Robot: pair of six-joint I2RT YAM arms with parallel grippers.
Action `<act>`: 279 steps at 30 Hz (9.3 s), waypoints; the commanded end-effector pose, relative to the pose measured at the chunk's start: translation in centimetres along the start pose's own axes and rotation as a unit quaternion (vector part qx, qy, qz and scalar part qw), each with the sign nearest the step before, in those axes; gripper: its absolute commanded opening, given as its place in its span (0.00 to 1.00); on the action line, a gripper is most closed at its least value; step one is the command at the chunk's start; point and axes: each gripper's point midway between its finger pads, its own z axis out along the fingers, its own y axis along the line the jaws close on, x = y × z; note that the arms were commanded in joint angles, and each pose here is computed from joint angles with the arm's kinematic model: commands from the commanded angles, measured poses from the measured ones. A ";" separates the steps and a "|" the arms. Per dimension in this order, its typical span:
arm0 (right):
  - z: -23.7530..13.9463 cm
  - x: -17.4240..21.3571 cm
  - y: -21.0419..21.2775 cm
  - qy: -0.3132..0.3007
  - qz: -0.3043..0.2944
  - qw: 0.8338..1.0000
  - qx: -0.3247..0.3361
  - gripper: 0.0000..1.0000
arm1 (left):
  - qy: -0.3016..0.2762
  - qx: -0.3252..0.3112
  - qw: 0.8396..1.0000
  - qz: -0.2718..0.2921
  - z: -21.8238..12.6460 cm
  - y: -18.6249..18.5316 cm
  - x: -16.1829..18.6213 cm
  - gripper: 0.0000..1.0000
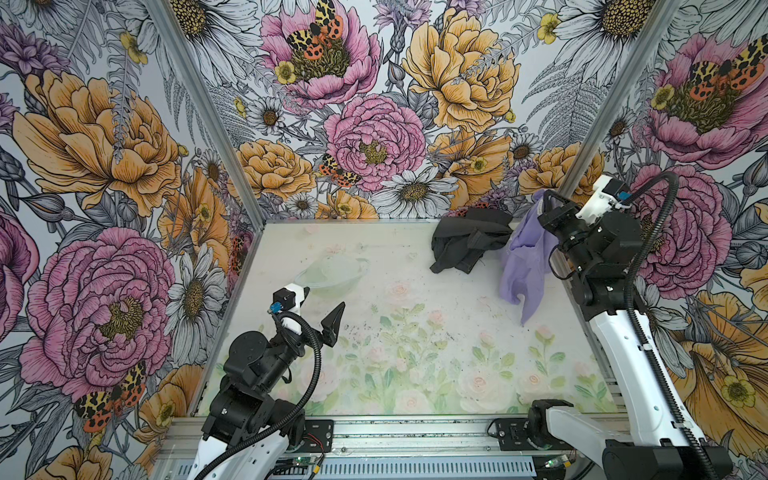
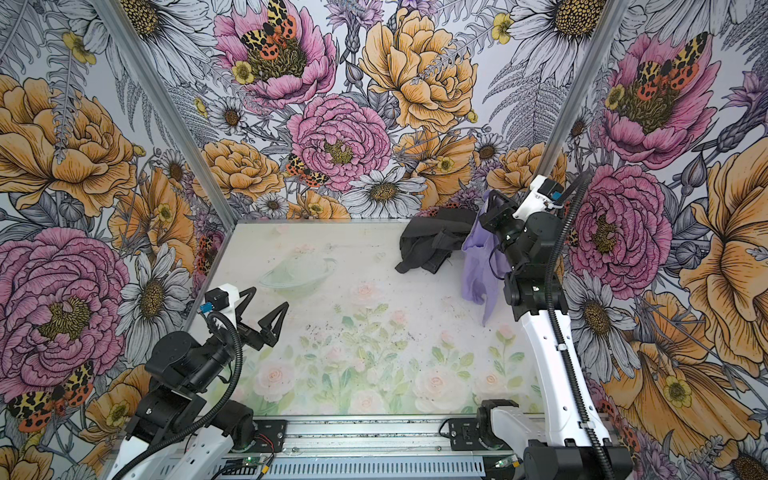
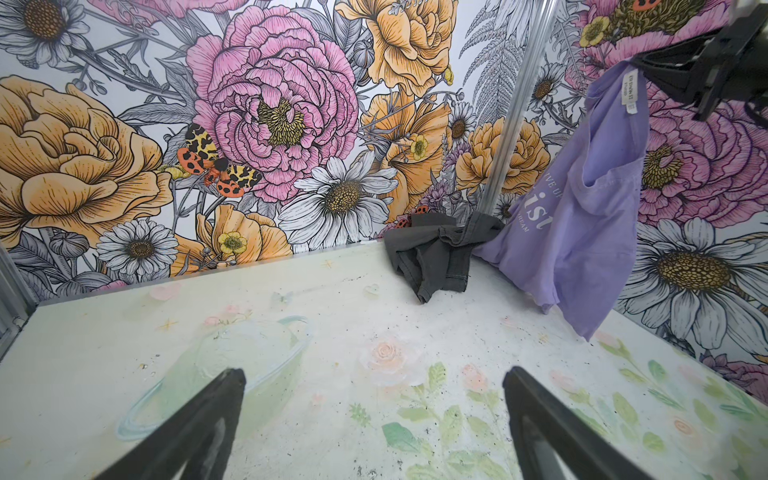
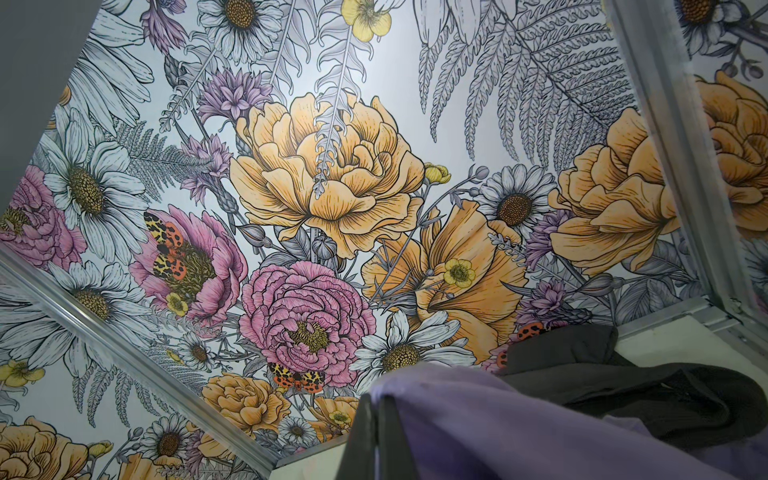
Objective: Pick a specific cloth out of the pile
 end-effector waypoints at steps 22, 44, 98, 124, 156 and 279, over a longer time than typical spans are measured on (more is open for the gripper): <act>-0.7 -2.1 11.4 -0.033 -0.058 0.992 -0.111 0.00 | 0.002 -0.010 1.000 0.012 -0.2 0.3 0.3 0.99; 3.5 4.1 20.1 0.024 -0.090 0.979 -0.184 0.00 | 0.000 -0.012 1.000 0.014 -0.3 0.3 0.2 0.99; 18.5 31.3 31.5 0.136 -0.081 0.946 -0.284 0.00 | -0.007 -0.034 0.999 0.018 -0.6 1.1 -0.1 0.99; 10.2 47.4 1.5 0.437 -0.360 0.822 0.054 0.10 | -0.002 -0.037 0.999 0.017 -0.4 1.3 0.1 0.99; 8.4 59.1 3.3 0.572 -0.233 0.786 0.019 0.20 | 0.000 -0.035 0.999 0.017 -0.4 1.3 0.2 0.99; -0.8 24.7 -25.6 0.115 -0.300 0.927 0.193 0.99 | 0.053 -0.321 0.946 0.012 12.2 21.8 16.2 0.99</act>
